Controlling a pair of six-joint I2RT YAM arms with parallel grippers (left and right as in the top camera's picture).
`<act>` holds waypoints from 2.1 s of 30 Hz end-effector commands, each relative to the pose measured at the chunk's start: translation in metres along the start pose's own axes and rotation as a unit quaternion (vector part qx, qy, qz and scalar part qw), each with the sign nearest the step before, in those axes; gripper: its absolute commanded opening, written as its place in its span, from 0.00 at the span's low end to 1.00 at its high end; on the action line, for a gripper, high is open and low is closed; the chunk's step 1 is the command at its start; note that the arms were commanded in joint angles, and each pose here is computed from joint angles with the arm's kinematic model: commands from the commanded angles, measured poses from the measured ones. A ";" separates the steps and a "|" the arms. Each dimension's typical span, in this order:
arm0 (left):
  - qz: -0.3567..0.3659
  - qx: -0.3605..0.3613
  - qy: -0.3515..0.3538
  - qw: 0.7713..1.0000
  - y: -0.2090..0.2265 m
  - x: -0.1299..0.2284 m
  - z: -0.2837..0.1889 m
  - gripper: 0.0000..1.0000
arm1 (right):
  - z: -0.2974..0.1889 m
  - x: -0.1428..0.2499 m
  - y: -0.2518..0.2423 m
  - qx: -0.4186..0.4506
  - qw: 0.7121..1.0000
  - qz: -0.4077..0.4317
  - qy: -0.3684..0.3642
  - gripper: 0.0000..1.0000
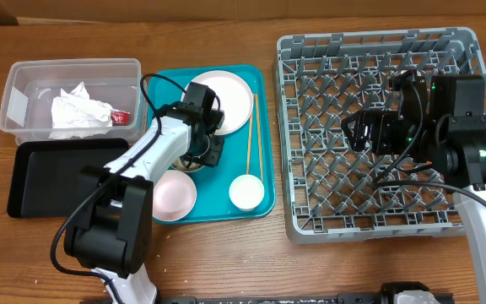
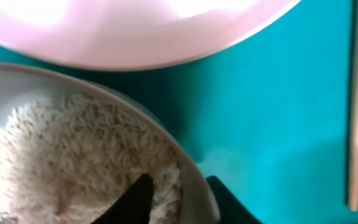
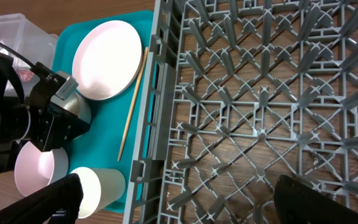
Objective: Sort waste into correct bins and load items into the dishwasher
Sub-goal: 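Move the left gripper to the rice bowl and grasp its rim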
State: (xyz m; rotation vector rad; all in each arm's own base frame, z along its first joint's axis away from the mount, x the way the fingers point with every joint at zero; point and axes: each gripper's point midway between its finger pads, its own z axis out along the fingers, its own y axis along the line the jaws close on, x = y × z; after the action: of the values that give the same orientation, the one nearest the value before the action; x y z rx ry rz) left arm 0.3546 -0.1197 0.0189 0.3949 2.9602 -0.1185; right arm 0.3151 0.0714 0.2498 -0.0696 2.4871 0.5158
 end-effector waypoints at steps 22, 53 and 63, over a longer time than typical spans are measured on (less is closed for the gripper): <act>-0.005 -0.081 0.007 0.997 -0.005 -0.004 -0.017 0.21 | -0.006 -0.006 0.005 -0.002 1.000 -0.004 -0.008 1.00; -0.056 -0.089 0.009 0.994 -0.001 0.007 0.000 0.04 | -0.006 -0.003 0.005 -0.002 1.000 -0.002 -0.002 1.00; -0.072 -0.051 0.014 0.996 -0.017 -0.006 -0.028 0.04 | -0.006 -0.002 0.005 -0.001 1.000 -0.002 -0.001 1.00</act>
State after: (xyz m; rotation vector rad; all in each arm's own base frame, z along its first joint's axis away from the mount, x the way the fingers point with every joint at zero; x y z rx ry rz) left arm 0.3462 -0.1178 0.0344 0.2147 2.9984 0.1331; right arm 0.3101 0.0712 0.2462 -0.0631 2.5130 0.5191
